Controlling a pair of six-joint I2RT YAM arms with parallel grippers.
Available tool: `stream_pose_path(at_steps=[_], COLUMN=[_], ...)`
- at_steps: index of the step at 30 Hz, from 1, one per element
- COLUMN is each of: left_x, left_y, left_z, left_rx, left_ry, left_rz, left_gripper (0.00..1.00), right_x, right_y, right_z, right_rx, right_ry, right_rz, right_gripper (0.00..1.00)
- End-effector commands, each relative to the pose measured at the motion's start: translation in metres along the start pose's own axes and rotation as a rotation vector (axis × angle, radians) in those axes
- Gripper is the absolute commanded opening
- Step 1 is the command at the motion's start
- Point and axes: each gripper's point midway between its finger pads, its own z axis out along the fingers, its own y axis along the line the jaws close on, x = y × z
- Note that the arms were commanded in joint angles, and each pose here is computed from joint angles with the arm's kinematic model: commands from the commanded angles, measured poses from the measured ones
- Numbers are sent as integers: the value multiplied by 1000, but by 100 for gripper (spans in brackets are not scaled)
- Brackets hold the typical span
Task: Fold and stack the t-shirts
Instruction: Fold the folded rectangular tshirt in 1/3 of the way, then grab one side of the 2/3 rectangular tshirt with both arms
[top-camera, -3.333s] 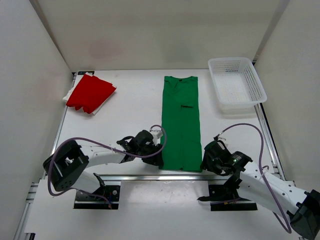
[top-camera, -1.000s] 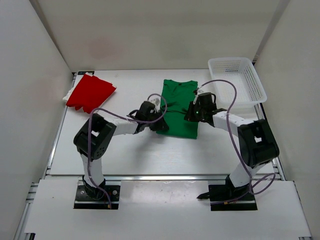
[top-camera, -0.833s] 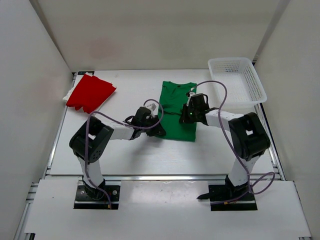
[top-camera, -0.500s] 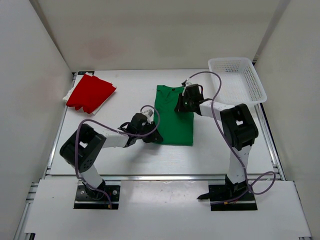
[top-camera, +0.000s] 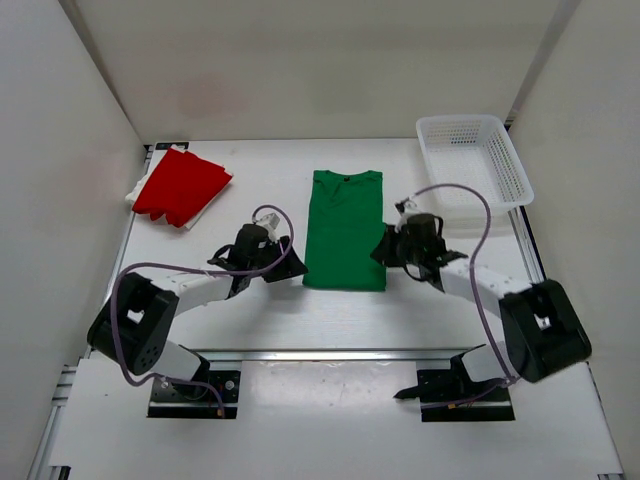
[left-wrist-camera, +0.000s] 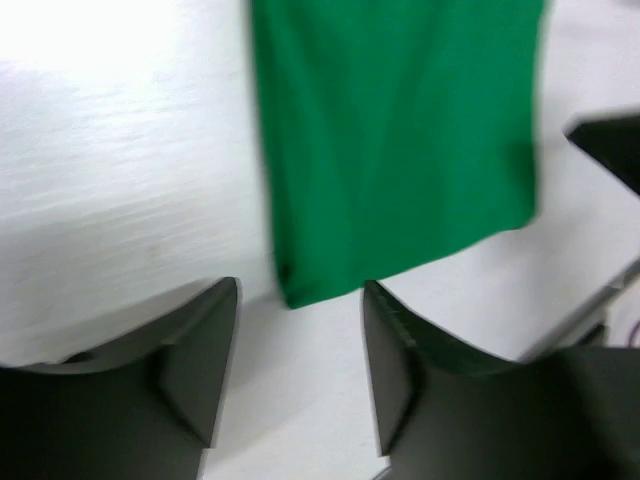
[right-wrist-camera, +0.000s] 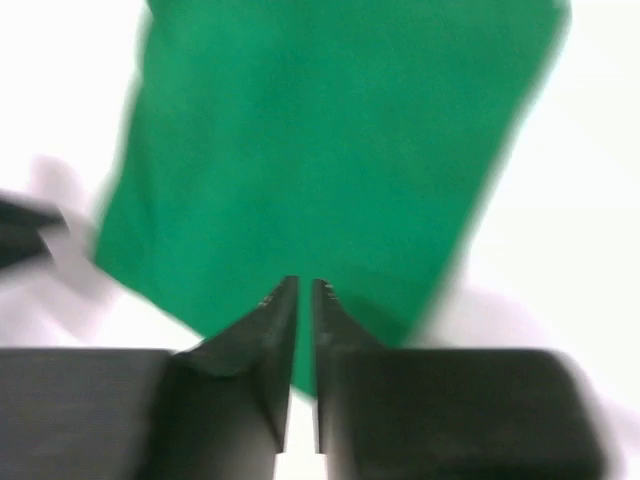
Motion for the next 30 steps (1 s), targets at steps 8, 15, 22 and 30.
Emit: stream_pose_path(at_steps=[8,15,22,30], left_x=[30,44,58,73], left_y=[27,26,17,13], left_z=[23,28,1,-72], left_rx=[-57,-58,-30,-12], left_ry=[113,147,176,154], left_rz=[-33,-27,-33,-49], left_gripper=[75,36,0,0], right_x=[61,93,90,125], right_y=[-37,-17,2,31], right_z=[-35,-28,-41,-90], right_rx=[60,-32,-87,-92], right_ry=[32,145,125,175], right_rz=[104,169,179,143], right_gripper=[52,31,0,0])
